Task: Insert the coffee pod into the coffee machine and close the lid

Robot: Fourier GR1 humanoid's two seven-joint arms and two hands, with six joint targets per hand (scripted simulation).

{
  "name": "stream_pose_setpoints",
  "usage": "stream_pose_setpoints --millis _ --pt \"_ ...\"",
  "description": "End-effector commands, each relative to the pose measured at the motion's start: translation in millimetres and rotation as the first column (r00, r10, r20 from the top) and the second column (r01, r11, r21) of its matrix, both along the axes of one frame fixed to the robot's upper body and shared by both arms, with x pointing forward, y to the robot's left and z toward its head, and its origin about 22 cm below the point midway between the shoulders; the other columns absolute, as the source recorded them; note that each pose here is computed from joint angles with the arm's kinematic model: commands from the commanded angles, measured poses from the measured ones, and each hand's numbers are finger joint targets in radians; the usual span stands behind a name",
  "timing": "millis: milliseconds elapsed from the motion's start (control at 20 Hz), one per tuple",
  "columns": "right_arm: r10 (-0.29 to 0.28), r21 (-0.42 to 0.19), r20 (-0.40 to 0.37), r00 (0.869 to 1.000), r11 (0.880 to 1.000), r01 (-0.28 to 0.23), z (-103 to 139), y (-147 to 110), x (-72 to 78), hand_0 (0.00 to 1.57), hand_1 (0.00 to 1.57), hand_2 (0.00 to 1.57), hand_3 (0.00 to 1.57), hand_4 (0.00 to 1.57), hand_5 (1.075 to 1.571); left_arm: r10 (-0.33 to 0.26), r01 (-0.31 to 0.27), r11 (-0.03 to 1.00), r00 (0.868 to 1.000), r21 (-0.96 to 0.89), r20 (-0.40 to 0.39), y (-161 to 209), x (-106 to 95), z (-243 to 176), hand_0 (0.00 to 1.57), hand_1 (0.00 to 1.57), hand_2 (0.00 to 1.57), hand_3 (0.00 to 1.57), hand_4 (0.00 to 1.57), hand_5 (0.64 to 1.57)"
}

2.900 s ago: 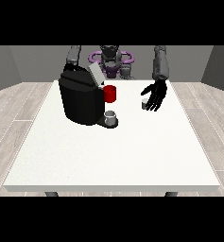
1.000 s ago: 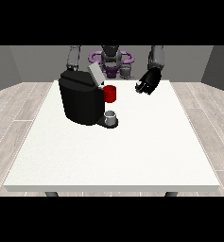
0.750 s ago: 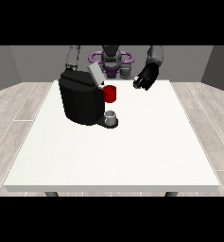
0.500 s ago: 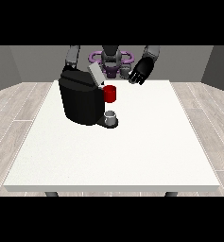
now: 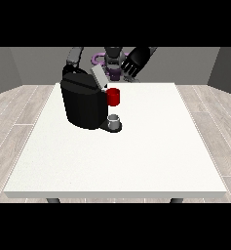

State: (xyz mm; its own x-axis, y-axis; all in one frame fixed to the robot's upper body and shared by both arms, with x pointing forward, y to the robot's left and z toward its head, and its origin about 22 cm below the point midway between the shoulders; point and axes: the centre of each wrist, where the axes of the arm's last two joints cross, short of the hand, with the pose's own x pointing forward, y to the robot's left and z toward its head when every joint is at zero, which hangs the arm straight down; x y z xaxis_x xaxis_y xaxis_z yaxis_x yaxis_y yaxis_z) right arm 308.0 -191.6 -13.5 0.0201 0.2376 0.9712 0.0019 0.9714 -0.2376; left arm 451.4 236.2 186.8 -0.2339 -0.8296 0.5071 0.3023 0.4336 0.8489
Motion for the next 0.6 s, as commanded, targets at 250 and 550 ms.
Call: stream_pose_setpoints --millis 250,550 --pt "-0.001 -0.018 0.147 0.989 1.000 0.004 47.8 -0.2 19.7 0.00 0.00 0.00 0.00 0.00 1.571 0.051 -0.053 0.998 0.990 0.015 0.130 26.4 4.0 64.6 1.23 1.23 1.28 1.25 0.48 1.571" --pt "-0.031 0.019 0.164 0.986 0.999 0.028 70.3 -13.4 36.4 0.00 0.00 0.00 0.00 0.19 1.571 0.041 -0.041 0.999 0.990 -0.004 0.131 3.2 7.9 77.1 1.29 1.29 1.32 1.26 0.48 1.571"
